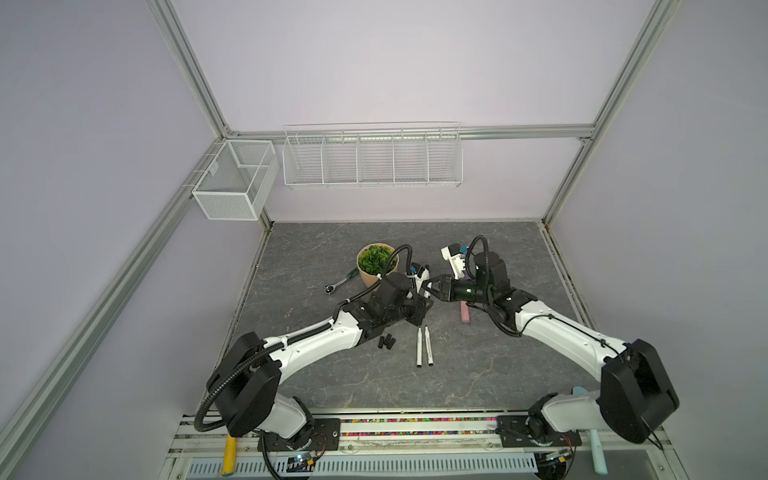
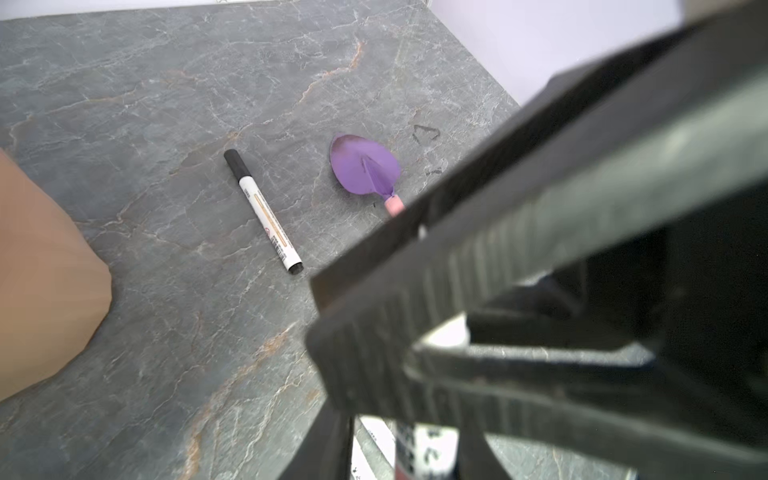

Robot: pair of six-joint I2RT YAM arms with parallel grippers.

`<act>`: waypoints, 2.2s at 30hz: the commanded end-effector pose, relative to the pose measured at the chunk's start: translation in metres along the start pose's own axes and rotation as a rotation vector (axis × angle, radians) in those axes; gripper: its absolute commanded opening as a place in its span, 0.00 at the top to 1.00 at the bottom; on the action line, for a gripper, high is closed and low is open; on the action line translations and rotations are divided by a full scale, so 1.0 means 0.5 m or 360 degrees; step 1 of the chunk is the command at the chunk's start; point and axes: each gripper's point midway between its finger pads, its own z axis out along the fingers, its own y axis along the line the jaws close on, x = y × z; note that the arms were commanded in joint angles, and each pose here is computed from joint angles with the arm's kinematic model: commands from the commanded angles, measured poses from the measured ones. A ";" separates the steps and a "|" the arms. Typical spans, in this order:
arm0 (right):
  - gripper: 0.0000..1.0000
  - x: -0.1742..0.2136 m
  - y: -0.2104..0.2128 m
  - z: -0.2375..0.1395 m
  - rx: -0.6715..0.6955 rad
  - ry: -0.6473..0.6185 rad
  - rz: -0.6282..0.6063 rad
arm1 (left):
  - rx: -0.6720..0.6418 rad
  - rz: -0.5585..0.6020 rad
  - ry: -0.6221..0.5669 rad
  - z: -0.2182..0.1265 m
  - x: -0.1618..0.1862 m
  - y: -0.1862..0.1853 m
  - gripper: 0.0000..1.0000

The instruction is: Insert the pens into the pen caps

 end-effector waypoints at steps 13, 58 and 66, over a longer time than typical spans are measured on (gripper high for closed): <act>0.88 -0.002 0.003 -0.017 -0.0008 -0.0036 0.0001 | 0.0079 -0.0022 -0.0081 -0.008 -0.037 -0.018 0.72; 0.44 0.087 -0.006 0.000 0.0256 0.0225 -0.0304 | -0.0617 -0.0682 -0.0363 -0.095 -0.028 0.230 1.00; 0.45 0.280 -0.009 0.100 0.0366 0.0867 -0.0687 | -0.1244 -0.0959 -0.0370 -0.219 0.079 0.381 1.00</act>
